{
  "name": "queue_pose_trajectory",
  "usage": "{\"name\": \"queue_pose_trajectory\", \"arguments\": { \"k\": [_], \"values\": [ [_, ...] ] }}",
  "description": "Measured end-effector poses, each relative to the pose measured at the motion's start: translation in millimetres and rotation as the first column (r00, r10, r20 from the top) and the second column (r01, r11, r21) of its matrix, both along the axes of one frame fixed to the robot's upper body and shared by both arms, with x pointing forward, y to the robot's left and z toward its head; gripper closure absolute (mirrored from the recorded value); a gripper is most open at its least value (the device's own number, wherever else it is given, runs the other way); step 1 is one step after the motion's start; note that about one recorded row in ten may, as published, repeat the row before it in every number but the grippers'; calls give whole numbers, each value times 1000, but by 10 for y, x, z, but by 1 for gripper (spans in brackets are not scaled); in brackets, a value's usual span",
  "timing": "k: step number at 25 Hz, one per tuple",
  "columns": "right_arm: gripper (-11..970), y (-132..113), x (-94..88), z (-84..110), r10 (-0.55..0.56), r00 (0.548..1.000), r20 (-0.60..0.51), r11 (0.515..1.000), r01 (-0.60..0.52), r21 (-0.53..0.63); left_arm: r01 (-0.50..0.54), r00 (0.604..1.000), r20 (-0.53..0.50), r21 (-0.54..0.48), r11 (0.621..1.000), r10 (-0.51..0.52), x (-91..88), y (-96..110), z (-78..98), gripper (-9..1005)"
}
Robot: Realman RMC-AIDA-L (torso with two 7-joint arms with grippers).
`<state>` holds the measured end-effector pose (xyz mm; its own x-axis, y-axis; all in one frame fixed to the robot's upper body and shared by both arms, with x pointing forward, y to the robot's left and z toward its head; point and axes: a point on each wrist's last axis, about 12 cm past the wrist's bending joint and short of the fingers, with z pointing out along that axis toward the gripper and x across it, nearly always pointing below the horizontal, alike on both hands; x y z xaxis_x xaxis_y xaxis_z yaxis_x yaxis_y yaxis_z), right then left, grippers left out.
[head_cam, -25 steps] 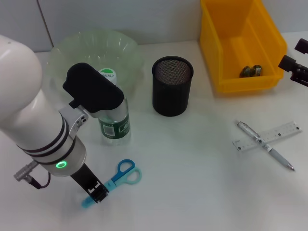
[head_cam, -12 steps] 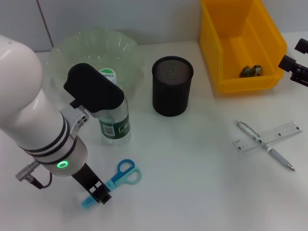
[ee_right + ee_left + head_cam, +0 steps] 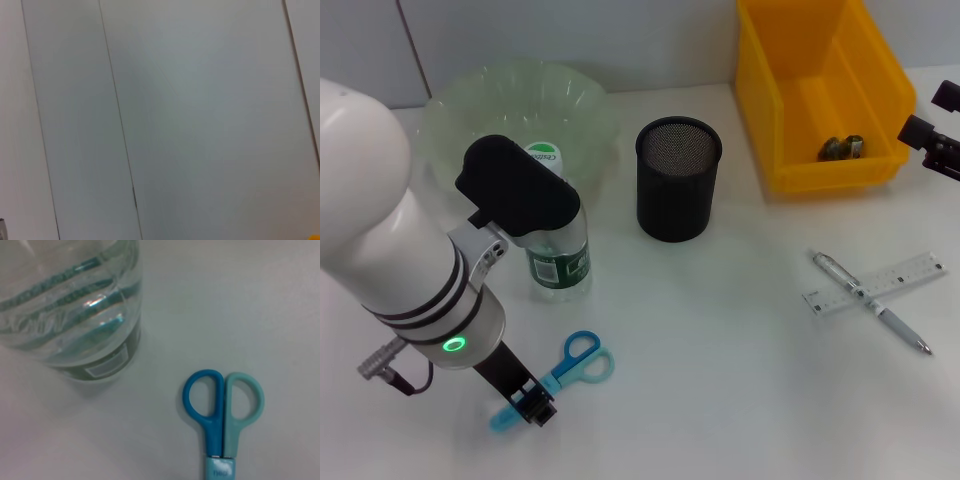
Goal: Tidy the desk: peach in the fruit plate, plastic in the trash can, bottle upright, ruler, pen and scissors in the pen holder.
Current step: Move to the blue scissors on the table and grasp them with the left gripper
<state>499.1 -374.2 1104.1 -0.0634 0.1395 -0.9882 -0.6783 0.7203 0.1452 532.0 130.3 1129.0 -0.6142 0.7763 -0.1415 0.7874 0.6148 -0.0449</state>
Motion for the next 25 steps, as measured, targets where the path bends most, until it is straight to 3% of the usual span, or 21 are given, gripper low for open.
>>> {"name": "queue_pose_trajectory", "arguments": {
  "k": [25],
  "values": [
    [172,9,8,1,1,1000,8,1000,0,-7,2,1000,-4,10,1000,-2,9,-2,-73,585]
  ]
}}
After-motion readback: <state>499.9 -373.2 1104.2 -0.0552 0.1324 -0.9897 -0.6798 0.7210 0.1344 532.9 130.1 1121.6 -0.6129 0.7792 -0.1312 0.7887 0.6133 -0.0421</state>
